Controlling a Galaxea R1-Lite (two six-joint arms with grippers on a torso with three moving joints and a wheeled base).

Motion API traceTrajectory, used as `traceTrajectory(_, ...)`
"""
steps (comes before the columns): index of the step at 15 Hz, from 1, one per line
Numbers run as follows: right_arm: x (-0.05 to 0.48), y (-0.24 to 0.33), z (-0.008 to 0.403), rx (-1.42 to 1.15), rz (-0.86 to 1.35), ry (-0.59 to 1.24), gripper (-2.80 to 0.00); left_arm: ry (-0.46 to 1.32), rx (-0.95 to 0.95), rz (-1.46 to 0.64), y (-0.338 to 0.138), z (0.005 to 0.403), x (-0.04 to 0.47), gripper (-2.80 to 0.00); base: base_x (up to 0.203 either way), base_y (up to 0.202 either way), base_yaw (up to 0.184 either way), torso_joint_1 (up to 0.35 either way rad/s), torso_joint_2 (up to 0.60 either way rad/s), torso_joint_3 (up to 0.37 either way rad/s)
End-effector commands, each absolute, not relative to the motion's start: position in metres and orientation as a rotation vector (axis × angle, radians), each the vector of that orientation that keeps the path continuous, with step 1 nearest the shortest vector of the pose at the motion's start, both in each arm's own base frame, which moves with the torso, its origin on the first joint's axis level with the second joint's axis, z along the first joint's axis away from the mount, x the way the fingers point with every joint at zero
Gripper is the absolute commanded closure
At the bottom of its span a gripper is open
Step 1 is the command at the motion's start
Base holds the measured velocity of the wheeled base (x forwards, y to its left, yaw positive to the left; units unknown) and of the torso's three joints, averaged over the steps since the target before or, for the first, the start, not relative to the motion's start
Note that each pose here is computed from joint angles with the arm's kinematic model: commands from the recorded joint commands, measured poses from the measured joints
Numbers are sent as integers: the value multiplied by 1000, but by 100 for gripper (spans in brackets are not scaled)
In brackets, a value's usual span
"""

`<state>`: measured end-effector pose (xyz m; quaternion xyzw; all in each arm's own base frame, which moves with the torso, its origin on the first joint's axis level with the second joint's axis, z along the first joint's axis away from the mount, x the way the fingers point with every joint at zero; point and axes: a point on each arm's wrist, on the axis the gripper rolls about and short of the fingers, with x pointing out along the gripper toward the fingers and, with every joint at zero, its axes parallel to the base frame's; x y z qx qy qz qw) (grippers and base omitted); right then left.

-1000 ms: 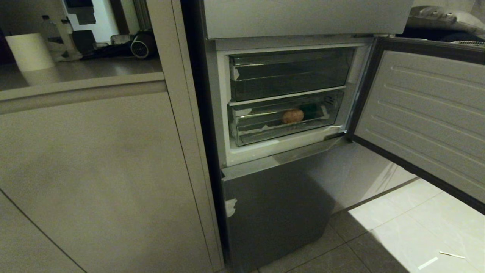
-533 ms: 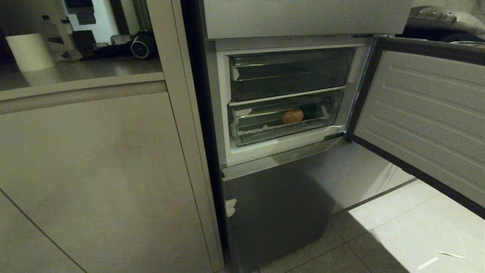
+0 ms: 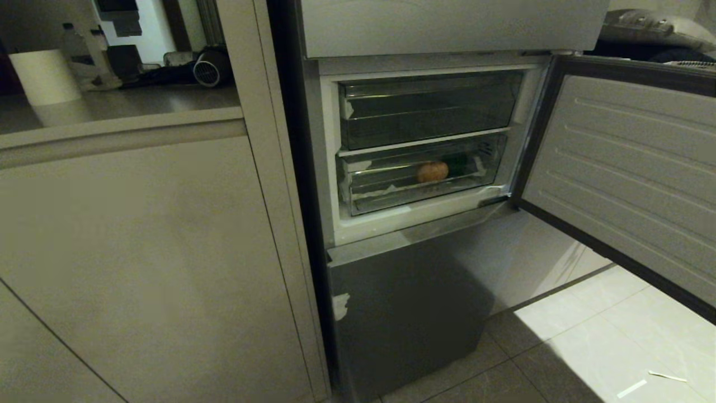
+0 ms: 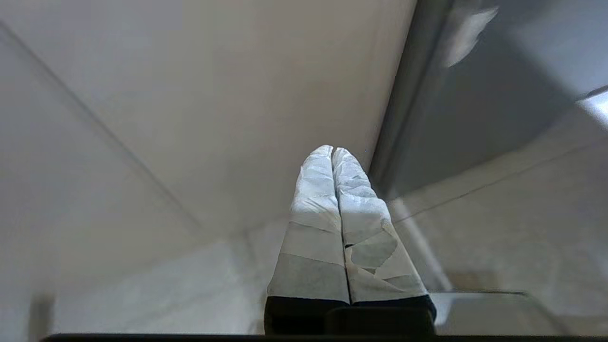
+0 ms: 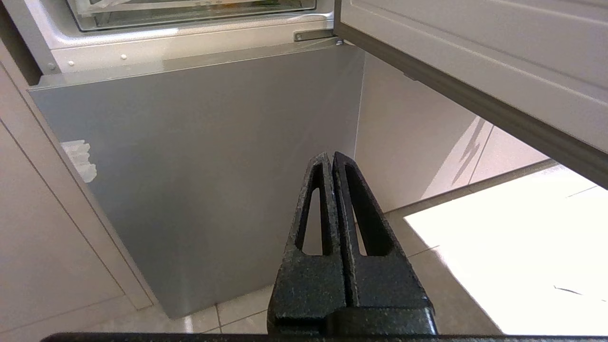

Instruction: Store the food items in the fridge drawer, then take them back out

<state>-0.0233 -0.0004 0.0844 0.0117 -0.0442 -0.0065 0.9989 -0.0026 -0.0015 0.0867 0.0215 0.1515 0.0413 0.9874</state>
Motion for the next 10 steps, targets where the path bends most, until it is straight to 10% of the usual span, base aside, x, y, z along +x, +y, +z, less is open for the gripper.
traceTrajectory(1, -21, 0, 76, 23, -13, -58, 0, 301, 60, -9, -2, 88, -3, 0, 0, 0, 0, 0, 0, 0)
traceTrajectory(10, -21, 0, 76, 21, -13, -58, 0, 24, 142, -59, -1, 76, -22, 0, 0, 0, 0, 0, 0, 0)
